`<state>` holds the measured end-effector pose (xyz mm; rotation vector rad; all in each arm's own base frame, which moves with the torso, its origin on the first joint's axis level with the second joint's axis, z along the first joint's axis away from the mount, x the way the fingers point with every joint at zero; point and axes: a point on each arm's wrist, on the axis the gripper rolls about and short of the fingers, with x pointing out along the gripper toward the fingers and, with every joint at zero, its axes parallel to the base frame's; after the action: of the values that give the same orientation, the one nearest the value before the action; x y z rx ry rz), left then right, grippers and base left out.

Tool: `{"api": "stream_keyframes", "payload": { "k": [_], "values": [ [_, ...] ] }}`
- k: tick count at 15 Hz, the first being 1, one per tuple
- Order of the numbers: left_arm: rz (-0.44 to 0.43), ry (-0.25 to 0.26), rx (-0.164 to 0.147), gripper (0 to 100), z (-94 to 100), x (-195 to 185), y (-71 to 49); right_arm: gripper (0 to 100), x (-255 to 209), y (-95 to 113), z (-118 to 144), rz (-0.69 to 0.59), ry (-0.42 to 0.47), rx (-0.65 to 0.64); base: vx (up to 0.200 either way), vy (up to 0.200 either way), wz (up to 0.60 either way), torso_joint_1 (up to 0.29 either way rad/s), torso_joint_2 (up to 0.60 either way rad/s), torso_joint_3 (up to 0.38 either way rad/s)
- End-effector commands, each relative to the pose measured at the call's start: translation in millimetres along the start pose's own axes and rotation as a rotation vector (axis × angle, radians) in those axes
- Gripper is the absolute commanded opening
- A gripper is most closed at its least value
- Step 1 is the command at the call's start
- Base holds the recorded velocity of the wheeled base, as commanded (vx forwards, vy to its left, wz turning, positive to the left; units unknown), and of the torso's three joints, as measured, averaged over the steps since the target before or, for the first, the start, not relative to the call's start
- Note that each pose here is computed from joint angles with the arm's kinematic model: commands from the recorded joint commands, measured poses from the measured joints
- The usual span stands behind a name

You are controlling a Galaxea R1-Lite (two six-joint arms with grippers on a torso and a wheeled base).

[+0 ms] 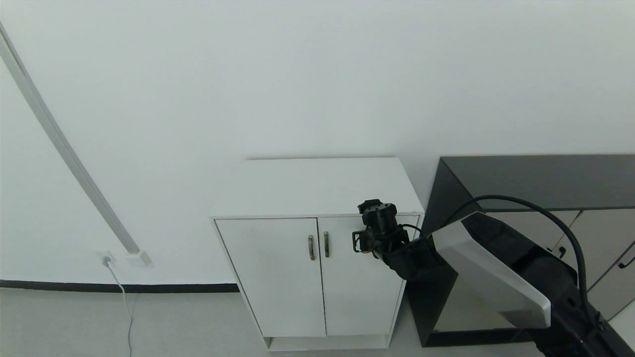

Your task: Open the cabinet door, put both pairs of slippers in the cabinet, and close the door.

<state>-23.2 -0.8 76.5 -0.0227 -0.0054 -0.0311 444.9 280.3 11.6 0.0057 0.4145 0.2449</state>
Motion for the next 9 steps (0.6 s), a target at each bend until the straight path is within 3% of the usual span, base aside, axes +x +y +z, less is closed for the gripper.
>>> {"api": "stream_keyframes", "payload": {
  "k": [1, 9],
  "values": [
    [0.000, 0.001, 0.000, 0, 0.0, 0.1, 0.0, 0, 0.3, 0.5, -0.7, 0.001, 0.000, 0.000, 0.000, 0.000, 0.00, 0.000, 0.00, 0.000],
    [0.000, 0.001, -0.002, 0, 0.0, 0.1, 0.0, 0, -26.9, -7.2, 0.9, -0.028, 0.012, 0.003, 0.000, 0.000, 0.00, 0.000, 0.00, 0.000]
  ]
}}
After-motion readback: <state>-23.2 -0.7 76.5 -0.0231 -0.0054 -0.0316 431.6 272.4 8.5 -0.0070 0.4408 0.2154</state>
